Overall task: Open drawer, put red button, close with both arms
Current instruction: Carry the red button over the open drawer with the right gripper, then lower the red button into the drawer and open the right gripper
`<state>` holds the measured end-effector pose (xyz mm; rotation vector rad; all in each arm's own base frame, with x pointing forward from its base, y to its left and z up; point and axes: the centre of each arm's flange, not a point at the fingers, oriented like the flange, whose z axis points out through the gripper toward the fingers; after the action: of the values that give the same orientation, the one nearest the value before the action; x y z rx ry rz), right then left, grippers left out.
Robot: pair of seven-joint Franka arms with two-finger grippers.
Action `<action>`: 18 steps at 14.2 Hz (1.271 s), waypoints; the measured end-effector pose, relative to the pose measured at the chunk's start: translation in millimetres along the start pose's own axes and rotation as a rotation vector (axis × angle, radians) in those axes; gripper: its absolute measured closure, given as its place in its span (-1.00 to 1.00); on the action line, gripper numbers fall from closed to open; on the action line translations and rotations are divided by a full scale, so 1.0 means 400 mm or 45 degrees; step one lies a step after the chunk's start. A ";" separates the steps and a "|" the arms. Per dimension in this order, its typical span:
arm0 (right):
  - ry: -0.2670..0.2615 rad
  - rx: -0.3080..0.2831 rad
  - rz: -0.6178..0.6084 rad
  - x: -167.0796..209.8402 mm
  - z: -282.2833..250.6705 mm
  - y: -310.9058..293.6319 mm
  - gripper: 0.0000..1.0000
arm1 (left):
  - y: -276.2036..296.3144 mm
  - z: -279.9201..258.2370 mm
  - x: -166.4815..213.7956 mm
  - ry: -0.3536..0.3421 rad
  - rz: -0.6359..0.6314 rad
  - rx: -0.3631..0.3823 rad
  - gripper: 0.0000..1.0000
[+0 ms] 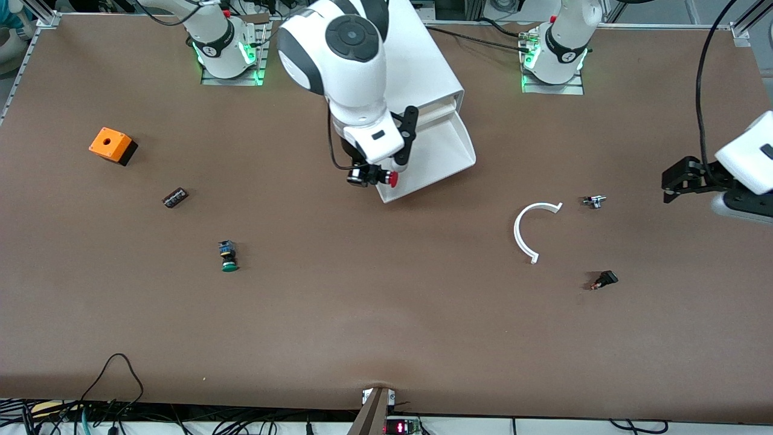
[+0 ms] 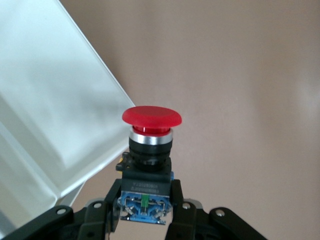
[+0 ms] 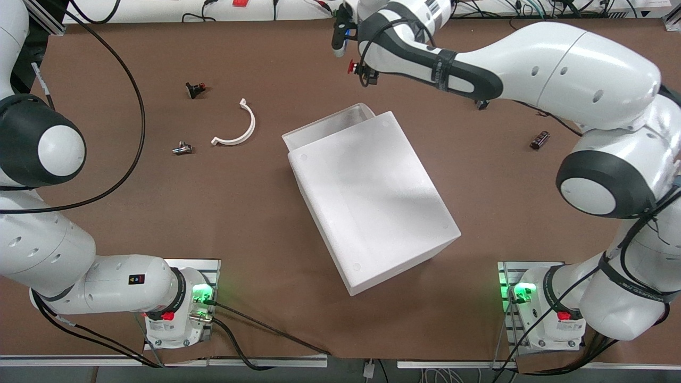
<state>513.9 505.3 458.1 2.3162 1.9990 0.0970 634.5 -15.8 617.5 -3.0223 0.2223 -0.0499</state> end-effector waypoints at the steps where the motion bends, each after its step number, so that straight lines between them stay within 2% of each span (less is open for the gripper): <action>1: 0.004 0.000 -0.044 0.028 0.009 -0.020 0.16 | -0.013 0.005 -0.005 -0.015 -0.093 -0.001 -1.00; 4: 0.008 0.002 -0.219 0.105 0.024 -0.103 0.16 | -0.039 0.014 -0.026 -0.018 -0.211 -0.011 -1.00; 6: 0.007 0.003 -0.326 0.122 0.027 -0.128 0.16 | -0.034 0.018 -0.064 0.042 -0.224 -0.007 -1.00; 8: -0.001 0.009 -0.424 0.124 0.039 -0.130 0.16 | -0.021 0.024 -0.118 0.046 -0.244 -0.039 -1.00; 11: -0.026 0.032 -0.516 0.128 0.079 -0.138 0.16 | -0.017 0.031 -0.157 0.025 -0.258 -0.062 -1.00; 15: -0.055 0.064 -0.579 0.160 0.143 -0.185 0.16 | 0.016 0.044 -0.162 -0.020 -0.233 -0.072 -1.00; 18: -0.029 0.047 -0.592 0.186 0.208 -0.195 0.16 | 0.081 0.038 -0.161 -0.046 -0.173 -0.075 -1.00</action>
<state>456.4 588.4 367.0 1.7960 2.4793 0.0035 566.7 -36.6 597.0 -3.0891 0.0147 -0.0005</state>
